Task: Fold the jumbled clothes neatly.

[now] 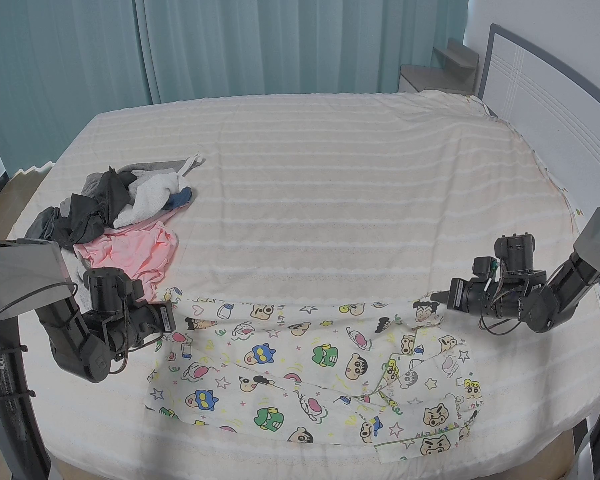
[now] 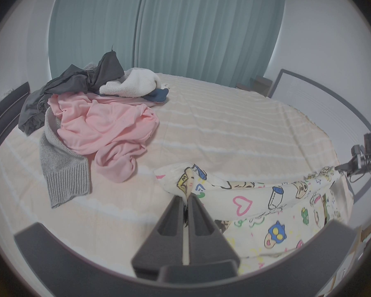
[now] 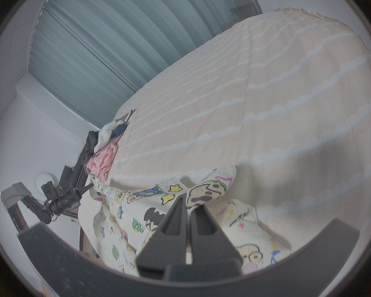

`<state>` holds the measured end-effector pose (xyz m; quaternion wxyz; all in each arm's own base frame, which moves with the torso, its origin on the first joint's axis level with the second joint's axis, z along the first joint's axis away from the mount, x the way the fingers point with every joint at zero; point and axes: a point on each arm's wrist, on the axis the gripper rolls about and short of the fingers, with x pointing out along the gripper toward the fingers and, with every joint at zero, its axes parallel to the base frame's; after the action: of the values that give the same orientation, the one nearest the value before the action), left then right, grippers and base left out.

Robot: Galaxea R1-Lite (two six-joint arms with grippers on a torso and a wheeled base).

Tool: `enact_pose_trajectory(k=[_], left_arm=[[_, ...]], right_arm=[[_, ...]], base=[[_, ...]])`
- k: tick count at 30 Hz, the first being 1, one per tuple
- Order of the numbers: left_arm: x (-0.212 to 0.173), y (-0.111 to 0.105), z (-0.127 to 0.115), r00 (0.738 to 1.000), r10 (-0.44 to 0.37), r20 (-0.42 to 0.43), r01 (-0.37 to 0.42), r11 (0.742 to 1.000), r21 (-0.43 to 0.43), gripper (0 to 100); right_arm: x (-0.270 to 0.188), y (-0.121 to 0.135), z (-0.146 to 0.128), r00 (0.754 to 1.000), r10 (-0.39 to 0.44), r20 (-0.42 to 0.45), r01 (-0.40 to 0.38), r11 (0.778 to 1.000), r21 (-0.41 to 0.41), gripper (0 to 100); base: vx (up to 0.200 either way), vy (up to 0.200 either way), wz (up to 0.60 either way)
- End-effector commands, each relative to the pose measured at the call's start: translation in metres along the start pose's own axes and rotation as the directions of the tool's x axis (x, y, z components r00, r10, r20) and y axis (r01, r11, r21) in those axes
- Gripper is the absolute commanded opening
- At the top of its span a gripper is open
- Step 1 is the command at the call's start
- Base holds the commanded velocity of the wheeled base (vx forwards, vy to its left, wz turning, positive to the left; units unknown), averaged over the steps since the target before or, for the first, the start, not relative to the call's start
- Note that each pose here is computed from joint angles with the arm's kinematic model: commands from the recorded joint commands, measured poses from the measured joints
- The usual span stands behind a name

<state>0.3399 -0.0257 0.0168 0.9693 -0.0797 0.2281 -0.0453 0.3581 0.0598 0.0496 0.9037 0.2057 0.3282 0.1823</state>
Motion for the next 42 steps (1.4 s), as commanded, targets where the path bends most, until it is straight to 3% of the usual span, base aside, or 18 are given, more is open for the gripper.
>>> enact_pose_trajectory(k=[1, 8, 15, 26, 38, 39, 40, 42], left_arm=[[-0.014, -0.001, -0.018, 0.998, -0.002, -0.055, 0.005, 0.999, 0.04, 0], [-0.024, -0.001, -0.033, 0.994, -0.002, -0.108, 0.008, 0.999, 0.053, 0], [-0.03, 0.0, -0.048, 0.985, 0.005, -0.173, 0.005, 0.998, 0.06, 0], [-0.036, 0.0, -0.062, 0.972, 0.011, -0.234, 0.008, 0.997, 0.08, 0], [-0.043, 0.001, -0.07, 0.969, 0.01, -0.245, 0.009, 0.997, 0.077, 0], [-0.044, 0.001, -0.071, 0.97, 0.01, -0.242, 0.009, 0.997, 0.076, 100], [-0.044, 0.001, -0.071, 0.97, 0.01, -0.242, 0.009, 0.997, 0.076, 100], [-0.047, -0.001, -0.072, 0.971, 0.003, -0.241, 0.015, 0.997, 0.074, 100]], right_arm=[[-0.022, -0.002, -0.021, 0.998, 0.01, -0.062, -0.013, 0.999, -0.042, 0], [-0.03, -0.011, -0.054, 0.986, -0.024, -0.166, 0.012, 0.997, -0.072, 0], [-0.03, -0.02, -0.087, 0.957, -0.052, -0.287, 0.024, 0.995, -0.101, 0], [-0.034, -0.026, -0.104, 0.934, -0.073, -0.35, 0.033, 0.992, -0.118, 0], [-0.026, -0.032, -0.11, 0.934, -0.091, -0.346, 0.049, 0.99, -0.129, 0], [-0.026, -0.032, -0.111, 0.932, -0.102, -0.347, 0.06, 0.99, -0.131, 0], [-0.026, -0.032, -0.111, 0.932, -0.102, -0.347, 0.06, 0.99, -0.131, 100], [-0.029, -0.032, -0.113, 0.929, -0.119, -0.349, 0.075, 0.988, -0.139, 100]], base=[[0.0, 0.0, 0.0], [0.0, 0.0, 0.0], [0.0, 0.0, 0.0], [0.0, 0.0, 0.0], [0.0, 0.0, 0.0], [0.0, 0.0, 0.0], [0.0, 0.0, 0.0], [0.0, 0.0, 0.0]])
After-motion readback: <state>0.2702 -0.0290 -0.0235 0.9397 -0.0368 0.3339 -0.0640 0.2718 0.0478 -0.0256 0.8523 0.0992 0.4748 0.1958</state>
